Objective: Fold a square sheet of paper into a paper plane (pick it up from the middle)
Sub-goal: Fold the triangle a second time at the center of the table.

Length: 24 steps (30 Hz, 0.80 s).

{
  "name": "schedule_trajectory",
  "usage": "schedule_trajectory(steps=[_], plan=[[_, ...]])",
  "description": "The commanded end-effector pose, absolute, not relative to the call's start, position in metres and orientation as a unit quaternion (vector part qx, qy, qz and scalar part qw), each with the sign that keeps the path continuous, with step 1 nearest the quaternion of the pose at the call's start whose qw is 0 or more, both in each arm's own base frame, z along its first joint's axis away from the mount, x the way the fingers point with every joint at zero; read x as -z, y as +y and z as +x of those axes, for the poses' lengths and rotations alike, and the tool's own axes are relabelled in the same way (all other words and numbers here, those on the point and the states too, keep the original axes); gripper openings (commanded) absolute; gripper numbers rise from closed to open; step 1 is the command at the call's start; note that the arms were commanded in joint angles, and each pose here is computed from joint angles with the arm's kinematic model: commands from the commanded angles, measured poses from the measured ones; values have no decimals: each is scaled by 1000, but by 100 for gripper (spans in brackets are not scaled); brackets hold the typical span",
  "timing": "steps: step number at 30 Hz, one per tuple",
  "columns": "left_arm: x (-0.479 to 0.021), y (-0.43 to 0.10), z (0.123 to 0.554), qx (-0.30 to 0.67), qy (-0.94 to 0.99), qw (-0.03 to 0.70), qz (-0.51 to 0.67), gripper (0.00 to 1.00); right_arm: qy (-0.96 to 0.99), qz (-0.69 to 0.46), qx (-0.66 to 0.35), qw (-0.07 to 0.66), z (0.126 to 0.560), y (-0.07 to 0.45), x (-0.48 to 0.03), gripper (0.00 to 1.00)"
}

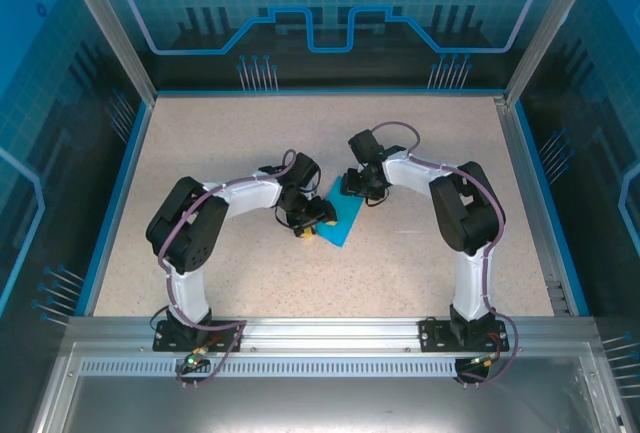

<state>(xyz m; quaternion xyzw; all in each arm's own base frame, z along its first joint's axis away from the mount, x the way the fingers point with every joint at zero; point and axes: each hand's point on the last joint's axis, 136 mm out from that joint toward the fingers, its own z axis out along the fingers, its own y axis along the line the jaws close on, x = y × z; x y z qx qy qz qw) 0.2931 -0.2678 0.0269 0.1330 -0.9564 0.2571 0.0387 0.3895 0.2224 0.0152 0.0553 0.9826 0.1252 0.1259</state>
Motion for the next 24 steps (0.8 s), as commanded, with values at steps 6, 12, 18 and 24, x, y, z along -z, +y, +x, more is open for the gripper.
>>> schedule_trajectory(steps=[6, 12, 18, 24], plan=[[-40, -264, 287, -247, -963, 32, 106, 61, 992, 70, -100, 45, 356, 208, 33, 52], [-55, -270, 282, -274, -956, 35, 104, 60, 992, 70, -100, 45, 356, 208, 32, 53], [-63, -272, 285, -278, -955, 28, 102, 60, 992, 69, -100, 45, 357, 209, 32, 53], [-69, -273, 284, -284, -953, 28, 101, 60, 992, 68, -99, 44, 356, 209, 32, 53]])
